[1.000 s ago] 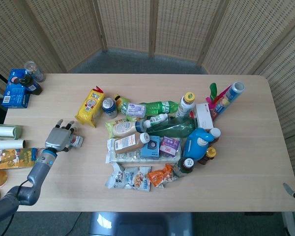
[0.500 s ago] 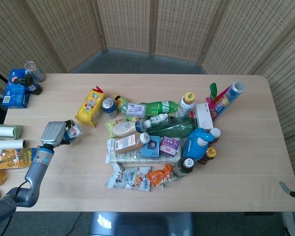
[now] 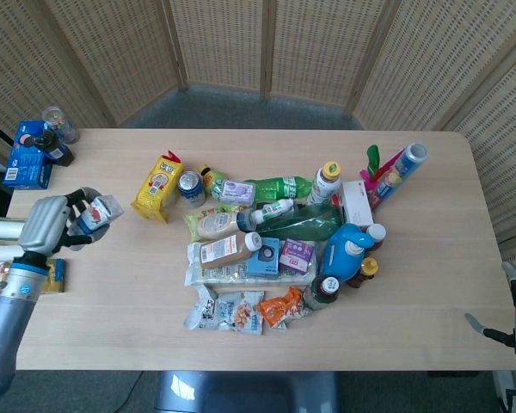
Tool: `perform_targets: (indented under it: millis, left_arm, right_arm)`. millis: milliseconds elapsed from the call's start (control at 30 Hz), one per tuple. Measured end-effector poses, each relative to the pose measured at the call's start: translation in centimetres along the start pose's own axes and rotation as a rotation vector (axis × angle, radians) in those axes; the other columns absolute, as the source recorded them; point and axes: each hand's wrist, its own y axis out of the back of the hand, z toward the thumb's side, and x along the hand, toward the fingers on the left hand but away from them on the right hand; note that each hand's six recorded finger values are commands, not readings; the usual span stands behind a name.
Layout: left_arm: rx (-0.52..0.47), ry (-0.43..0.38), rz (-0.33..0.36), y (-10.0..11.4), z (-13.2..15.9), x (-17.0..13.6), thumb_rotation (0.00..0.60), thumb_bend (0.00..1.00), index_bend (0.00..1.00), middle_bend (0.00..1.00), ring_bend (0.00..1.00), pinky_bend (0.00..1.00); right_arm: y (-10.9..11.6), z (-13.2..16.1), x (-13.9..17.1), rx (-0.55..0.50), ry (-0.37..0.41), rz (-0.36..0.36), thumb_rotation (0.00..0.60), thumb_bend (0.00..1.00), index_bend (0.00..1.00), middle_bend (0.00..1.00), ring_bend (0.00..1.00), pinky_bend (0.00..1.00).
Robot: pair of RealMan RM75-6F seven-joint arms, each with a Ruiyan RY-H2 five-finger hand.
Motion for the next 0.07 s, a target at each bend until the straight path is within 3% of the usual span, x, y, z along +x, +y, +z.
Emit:
perform_targets:
  millis: [67]
  left_arm:
    - [-0.048, 0.003, 0.028, 1.8, 0.4, -0.7, 0.600, 0.30, 0.68, 0.63, 0.88, 0.66]
  right_arm:
    - [-0.1, 0.2, -0.2, 0.000, 0.003, 0.001, 0.494, 0.04, 0.00, 0.00, 0.00, 0.00]
